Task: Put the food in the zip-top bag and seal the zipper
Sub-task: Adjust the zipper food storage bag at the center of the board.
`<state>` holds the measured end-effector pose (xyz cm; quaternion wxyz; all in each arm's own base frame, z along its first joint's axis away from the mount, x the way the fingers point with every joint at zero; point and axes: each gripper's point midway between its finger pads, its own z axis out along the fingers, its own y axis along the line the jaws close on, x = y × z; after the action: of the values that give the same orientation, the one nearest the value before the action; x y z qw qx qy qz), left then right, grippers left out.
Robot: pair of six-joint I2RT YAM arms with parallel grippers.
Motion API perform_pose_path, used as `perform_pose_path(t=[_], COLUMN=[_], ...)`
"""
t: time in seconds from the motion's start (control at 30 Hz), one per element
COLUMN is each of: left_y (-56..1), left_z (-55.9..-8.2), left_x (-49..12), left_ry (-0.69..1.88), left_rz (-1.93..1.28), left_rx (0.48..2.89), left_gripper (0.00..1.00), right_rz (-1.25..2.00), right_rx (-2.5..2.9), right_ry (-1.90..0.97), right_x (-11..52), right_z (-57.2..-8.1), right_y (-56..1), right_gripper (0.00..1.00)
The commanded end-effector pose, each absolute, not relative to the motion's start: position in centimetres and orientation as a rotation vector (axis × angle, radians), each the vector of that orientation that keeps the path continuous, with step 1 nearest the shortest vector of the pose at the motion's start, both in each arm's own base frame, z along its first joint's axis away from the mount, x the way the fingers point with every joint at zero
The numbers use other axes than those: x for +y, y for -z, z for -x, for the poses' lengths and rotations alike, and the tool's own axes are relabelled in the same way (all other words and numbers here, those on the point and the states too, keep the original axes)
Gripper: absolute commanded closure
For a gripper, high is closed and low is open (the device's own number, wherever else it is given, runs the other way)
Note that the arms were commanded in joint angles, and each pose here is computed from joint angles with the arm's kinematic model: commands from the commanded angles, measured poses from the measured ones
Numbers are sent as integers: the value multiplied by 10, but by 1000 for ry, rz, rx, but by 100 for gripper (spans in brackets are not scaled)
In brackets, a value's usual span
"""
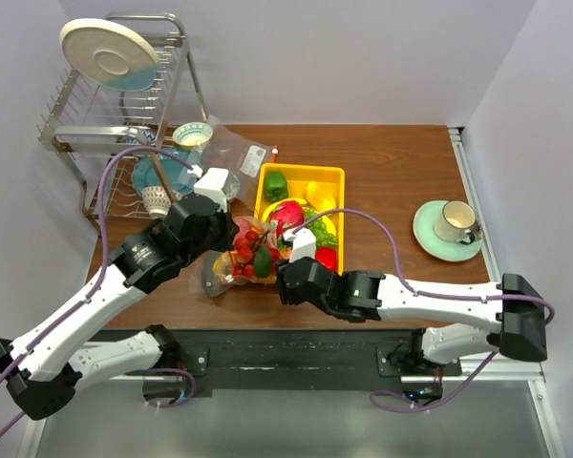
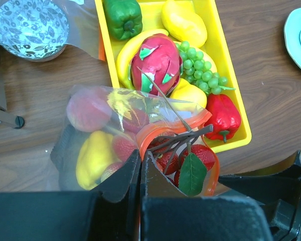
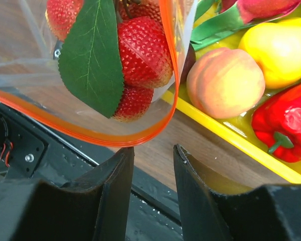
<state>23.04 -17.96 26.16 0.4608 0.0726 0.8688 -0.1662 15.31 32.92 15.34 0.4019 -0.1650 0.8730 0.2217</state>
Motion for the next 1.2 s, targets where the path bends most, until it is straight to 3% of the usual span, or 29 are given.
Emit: perform_pose_path(t=[0.0,0.1,0.17,0.27,0.9,1.0,1.13,1.17], left_y=[-287,-287,-287,-288,-291,-291,-289,-289], left_z=[-235,-235,-236,-237,-237,-237,-239,-239], left_x=[-178,-177,-178,-180,-180,-179,-175,-174], left_ry=[438,432,433,438,433,431,396,389], left_rz=[-151,-149,-149,-154,-160,-161,-159,-156], left_rx=[2061,2061,2060,2056,2053,2053,2056,2056], left_gripper=[100,100,100,100,100,100,100,100], right_rz=[295,263,244,228,253,254,305,313], right_rx=[2141,2100,2070,2035,2087,2093,2052,2035], right_ry=[-593,-628,-639,-635,-474,-461,-490,-495], right_x=[331,325,318,312,331,333,342,344], right_z=[-165,-166,-167,-171,-188,-190,-192,-194], right_y=[-186,-198,-204,-210,-186,-183,-203,-211], right_gripper=[60,57,48,46,59,69,98,100])
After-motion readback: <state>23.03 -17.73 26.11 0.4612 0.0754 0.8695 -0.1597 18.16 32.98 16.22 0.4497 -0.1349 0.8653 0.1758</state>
